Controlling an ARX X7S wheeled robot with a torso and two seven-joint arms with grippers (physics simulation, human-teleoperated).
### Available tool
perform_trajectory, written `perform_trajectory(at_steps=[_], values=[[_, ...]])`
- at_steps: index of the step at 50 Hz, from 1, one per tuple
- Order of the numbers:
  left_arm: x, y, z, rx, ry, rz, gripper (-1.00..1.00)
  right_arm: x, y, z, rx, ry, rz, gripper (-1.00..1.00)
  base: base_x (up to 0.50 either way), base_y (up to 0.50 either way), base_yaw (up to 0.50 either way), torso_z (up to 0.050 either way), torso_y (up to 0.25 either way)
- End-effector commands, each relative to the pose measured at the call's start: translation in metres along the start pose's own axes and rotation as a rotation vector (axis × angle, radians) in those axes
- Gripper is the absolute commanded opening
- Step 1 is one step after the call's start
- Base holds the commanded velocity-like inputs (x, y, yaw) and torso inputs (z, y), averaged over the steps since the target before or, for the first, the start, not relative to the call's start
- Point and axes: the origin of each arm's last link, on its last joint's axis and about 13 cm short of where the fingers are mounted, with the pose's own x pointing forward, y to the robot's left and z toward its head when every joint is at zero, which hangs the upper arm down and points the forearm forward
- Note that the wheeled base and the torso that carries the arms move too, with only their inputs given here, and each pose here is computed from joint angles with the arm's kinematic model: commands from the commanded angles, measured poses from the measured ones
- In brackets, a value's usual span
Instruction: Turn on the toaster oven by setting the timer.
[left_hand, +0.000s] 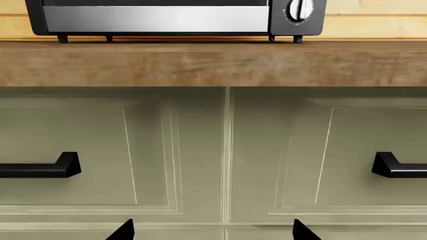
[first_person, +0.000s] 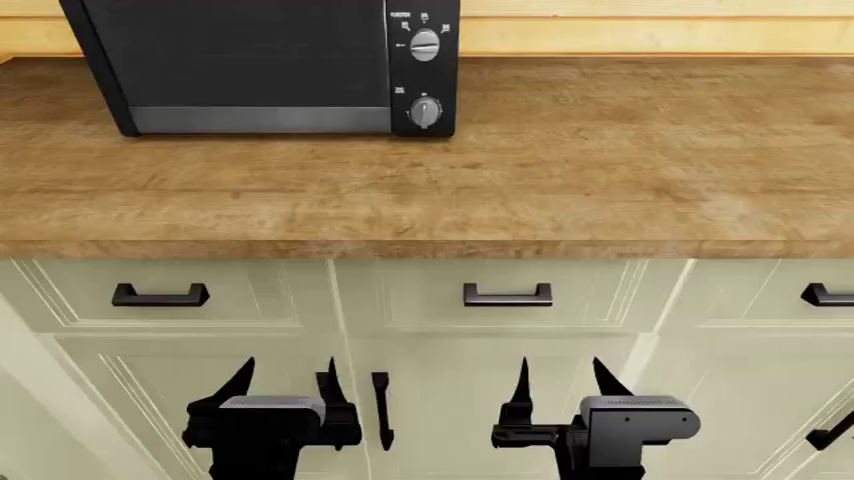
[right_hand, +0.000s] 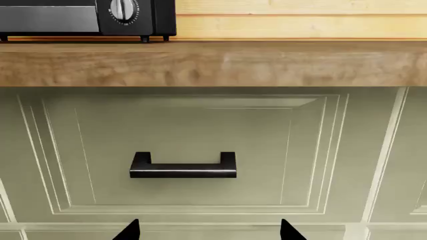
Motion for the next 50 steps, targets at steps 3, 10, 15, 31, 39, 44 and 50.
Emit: perform_trajectory(at_steps=[3, 10, 15, 31, 39, 44, 50], values=[[0.001, 0.0, 0.001, 0.0, -0.001, 0.0, 1.0, 0.0, 0.001, 0.0, 0.005, 0.0, 0.004, 1.0, 0.0, 0.0, 0.0, 0.0, 0.0], [0.001, -0.001, 0.001, 0.0, 0.001, 0.002, 1.0, 0.001, 0.0, 0.0, -0.008, 0.001, -0.003, 1.0, 0.0, 0.0, 0.0, 0.0, 0.0], [0.001, -0.001, 0.0, 0.0, 0.002, 0.002, 1.0, 0.001, 0.0, -0.001, -0.012, 0.001, -0.004, 1.0, 0.0, 0.0, 0.0, 0.0, 0.0], [-0.009, 0.013, 0.056, -0.029, -0.08, 0.052, 1.0, -0.017, -0.007, 0.055, -0.005, -0.105, -0.047, 1.0, 0.0, 0.0, 0.0, 0.0, 0.0], [-0.01, 0.019, 0.089, -0.015, -0.153, 0.051, 1.0, -0.016, -0.013, 0.075, -0.089, -0.149, -0.08, 1.0, 0.0, 0.0, 0.0, 0.0, 0.0], [0.001, 0.024, 0.112, -0.026, -0.175, 0.071, 1.0, -0.012, -0.019, 0.095, -0.133, -0.166, -0.107, 1.0, 0.0, 0.0, 0.0, 0.0, 0.0], [0.014, 0.03, 0.165, 0.006, -0.233, -0.112, 1.0, -0.003, -0.035, 0.16, -0.083, -0.33, -0.023, 1.0, 0.0, 0.0, 0.0, 0.0, 0.0]])
